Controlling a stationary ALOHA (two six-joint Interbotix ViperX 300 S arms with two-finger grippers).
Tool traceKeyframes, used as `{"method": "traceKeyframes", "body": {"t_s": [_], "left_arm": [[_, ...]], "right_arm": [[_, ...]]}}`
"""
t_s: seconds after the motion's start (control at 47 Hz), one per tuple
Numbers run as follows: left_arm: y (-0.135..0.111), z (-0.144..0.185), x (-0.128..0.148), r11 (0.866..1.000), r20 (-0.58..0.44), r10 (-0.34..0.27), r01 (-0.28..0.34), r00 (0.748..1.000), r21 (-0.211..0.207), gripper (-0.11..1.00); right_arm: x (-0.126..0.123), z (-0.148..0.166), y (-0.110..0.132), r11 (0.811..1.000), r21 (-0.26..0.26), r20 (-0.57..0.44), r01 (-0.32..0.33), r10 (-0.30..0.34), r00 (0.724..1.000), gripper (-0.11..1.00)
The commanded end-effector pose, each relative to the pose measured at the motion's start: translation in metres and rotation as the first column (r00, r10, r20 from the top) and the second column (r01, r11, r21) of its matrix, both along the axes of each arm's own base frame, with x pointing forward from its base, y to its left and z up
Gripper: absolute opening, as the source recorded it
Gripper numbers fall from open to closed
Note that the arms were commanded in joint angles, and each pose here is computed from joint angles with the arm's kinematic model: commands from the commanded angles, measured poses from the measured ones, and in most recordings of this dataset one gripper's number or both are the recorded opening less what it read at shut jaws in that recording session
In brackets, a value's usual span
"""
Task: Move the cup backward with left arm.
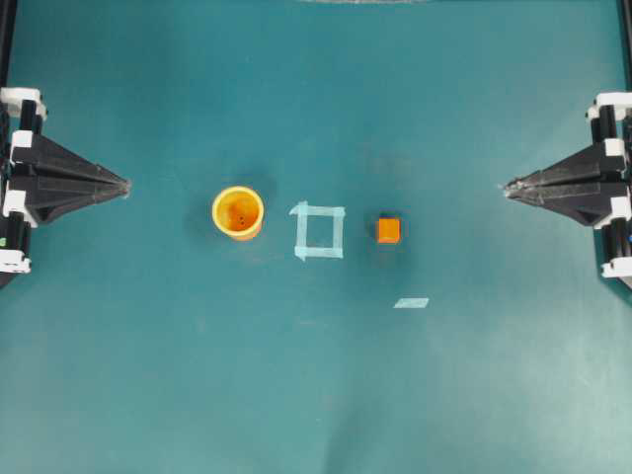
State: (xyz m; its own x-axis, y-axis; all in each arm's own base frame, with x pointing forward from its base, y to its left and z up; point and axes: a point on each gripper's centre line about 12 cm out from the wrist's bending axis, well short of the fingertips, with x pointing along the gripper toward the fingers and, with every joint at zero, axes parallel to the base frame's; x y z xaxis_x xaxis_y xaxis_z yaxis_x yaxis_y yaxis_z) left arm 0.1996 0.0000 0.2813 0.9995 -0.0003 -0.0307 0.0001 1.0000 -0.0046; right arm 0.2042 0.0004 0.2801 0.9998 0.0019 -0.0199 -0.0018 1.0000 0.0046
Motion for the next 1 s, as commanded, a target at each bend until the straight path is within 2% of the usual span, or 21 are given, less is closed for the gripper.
{"method": "traceKeyframes", "body": {"t_s": [0.0, 0.085, 0.17, 0.234, 0.34, 0.447, 0.617, 0.723, 0.978], "left_arm": [[0.000, 0.000, 0.003, 1.000, -0.011, -0.002, 0.002, 1.000, 0.002, 0.00], [0.000, -0.002, 0.003, 1.000, -0.029, -0.002, 0.002, 1.000, 0.000, 0.01], [-0.001, -0.003, 0.003, 1.000, -0.035, -0.003, 0.003, 0.999, 0.000, 0.10], [0.000, -0.004, 0.003, 1.000, -0.041, -0.001, 0.001, 0.999, -0.002, 0.21], [0.000, -0.004, 0.003, 1.000, -0.043, -0.002, 0.002, 0.999, 0.000, 0.47], [0.000, -0.006, 0.004, 1.000, -0.057, -0.002, 0.002, 0.998, 0.000, 0.63], [-0.001, -0.019, 0.010, 1.000, -0.122, -0.003, 0.002, 0.992, -0.005, 0.63], [-0.001, -0.032, 0.016, 1.000, -0.185, -0.002, -0.001, 0.983, -0.016, 0.68], [-0.001, -0.066, 0.035, 0.999, -0.348, -0.002, -0.012, 0.937, -0.035, 0.82]], "right_arm": [[0.003, 0.013, 0.000, 1.000, 0.005, 0.034, 0.001, -0.001, 0.999, 0.00], [0.003, 0.014, 0.000, 1.000, 0.005, 0.035, 0.001, -0.001, 0.999, 0.00], [0.003, 0.015, 0.000, 1.000, 0.005, 0.037, 0.001, -0.001, 0.999, 0.00], [0.003, 0.015, 0.000, 1.000, 0.005, 0.037, 0.001, -0.001, 0.999, 0.00], [0.003, 0.016, 0.000, 1.000, 0.006, 0.040, 0.001, -0.001, 0.999, 0.00], [0.003, 0.016, 0.000, 1.000, 0.005, 0.041, 0.001, -0.001, 0.999, 0.00], [0.003, 0.016, 0.000, 1.000, 0.005, 0.041, 0.001, -0.001, 0.999, 0.00], [0.003, 0.016, 0.000, 1.000, 0.005, 0.041, 0.001, -0.001, 0.999, 0.00], [0.004, 0.018, 0.000, 1.000, 0.005, 0.046, 0.001, -0.001, 0.999, 0.00]]}}
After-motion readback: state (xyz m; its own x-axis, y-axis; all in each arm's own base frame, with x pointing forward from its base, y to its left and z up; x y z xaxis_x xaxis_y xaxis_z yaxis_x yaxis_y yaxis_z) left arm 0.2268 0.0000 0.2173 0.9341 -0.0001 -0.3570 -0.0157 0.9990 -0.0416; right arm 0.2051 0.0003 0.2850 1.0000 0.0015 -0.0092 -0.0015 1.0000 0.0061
